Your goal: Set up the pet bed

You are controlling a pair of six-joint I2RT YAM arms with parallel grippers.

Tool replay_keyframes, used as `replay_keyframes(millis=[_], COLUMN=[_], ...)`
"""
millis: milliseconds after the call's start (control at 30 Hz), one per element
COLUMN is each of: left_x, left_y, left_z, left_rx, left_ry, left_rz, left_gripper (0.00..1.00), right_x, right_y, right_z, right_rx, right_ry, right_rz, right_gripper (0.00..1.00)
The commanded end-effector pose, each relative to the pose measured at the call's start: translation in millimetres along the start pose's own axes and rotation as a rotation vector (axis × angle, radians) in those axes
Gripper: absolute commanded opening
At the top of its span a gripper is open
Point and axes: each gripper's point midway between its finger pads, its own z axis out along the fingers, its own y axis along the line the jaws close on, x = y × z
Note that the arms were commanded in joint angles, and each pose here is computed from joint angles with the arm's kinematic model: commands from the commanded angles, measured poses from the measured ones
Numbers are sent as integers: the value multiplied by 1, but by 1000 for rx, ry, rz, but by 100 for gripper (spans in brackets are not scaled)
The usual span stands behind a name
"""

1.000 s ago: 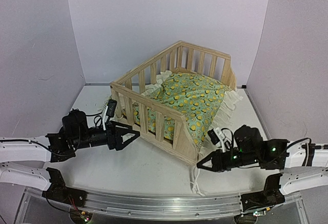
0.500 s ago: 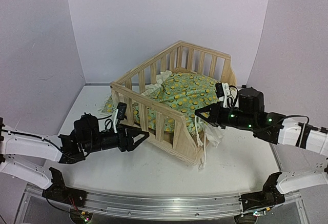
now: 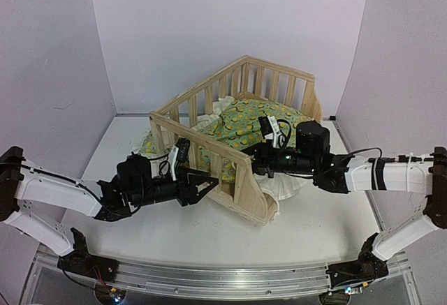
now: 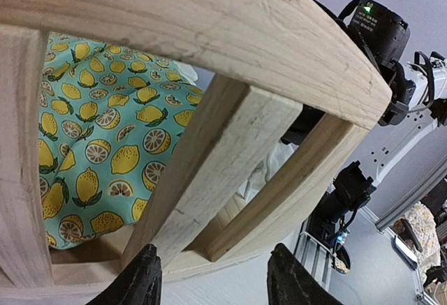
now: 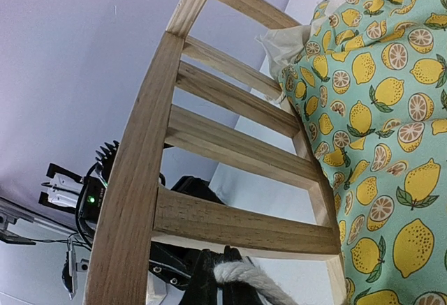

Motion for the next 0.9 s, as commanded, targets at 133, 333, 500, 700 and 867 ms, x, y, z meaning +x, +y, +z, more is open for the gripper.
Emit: replay_keyframes(millis=[133,333,500,700,867], left_x=[-34,-40,-40,-14,-16], left_y=[-29,-37,-58,-71,-69], left_z=[15,24,7,-12,2], left_rx=[81,153,240,130,98], left_ry=[-157,-209,-299,-328,-337], left_rz=[83,-65,-84,177,220], left_gripper=[58,49,40,48,38], right_x=[11,15,12,3,9], right_y=[30,36,35,42,53], right_z=[16,23,10,-12,-10], right_rx=[-101,-115,-91,-71,-145], right_ry=[88,96,43,-49,-31], right_rz=[-42,-112,-164,-334,-535], right_gripper=[0,0,0,0,0])
